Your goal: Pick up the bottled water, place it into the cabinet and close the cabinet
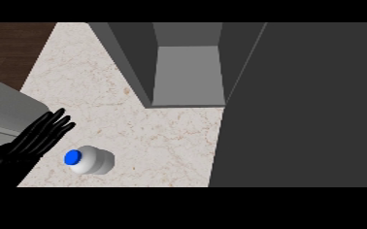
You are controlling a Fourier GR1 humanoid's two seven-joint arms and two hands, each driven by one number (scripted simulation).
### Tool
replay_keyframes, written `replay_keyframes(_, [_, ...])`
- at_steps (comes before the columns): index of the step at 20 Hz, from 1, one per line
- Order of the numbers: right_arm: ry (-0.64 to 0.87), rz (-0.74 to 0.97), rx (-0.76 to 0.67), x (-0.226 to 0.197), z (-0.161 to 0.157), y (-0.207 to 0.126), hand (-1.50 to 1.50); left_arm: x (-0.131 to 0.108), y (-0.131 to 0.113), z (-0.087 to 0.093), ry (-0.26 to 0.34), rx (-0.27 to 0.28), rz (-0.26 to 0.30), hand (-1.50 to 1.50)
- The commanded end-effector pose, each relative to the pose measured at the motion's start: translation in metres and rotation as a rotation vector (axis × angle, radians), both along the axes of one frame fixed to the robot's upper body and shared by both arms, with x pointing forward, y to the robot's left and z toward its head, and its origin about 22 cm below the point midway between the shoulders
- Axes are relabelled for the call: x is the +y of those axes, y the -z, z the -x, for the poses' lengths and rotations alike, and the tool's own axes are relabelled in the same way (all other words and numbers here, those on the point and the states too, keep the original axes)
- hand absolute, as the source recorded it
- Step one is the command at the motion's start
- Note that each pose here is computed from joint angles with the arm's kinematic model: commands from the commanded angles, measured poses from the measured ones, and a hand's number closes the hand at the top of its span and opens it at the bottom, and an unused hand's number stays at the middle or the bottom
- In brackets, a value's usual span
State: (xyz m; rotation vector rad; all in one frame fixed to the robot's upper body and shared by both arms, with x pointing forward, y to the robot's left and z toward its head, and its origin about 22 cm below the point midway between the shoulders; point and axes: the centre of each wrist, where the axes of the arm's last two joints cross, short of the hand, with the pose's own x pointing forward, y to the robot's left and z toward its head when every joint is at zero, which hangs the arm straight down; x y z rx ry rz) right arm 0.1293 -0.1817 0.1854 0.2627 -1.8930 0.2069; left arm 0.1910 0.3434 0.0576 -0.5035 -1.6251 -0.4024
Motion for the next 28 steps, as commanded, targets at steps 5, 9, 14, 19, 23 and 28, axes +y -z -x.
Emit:
replay_keyframes(5, [0.015,-0.028,-0.078,-0.006,0.024,-0.026,-1.5,-0.007,0.051,-0.017,0.012,0.023,-0.026,-1.5])
replay_keyframes(9, [0.01,-0.01,-0.065,-0.009,0.036,-0.03,-1.5,-0.001,0.072,-0.028,-0.032,0.039,-0.017,-1.5])
replay_keyframes(14, [0.002,-0.007,-0.056,-0.011,0.037,-0.027,-1.5,0.009,0.1,-0.015,-0.053,0.042,-0.034,-1.5])
replay_keyframes(19, [0.002,-0.023,-0.062,0.002,0.029,-0.025,-1.5,0.016,0.127,-0.018,-0.067,0.058,-0.053,-1.5])
replay_keyframes(23, [-0.003,-0.032,-0.067,0.001,0.035,-0.03,-1.5,0.011,0.147,-0.027,-0.092,0.086,-0.053,-1.5])
replay_keyframes(28, [-0.003,0.004,-0.059,-0.005,0.029,-0.024,-1.5,0.011,0.17,-0.013,-0.055,0.094,-0.035,-1.5])
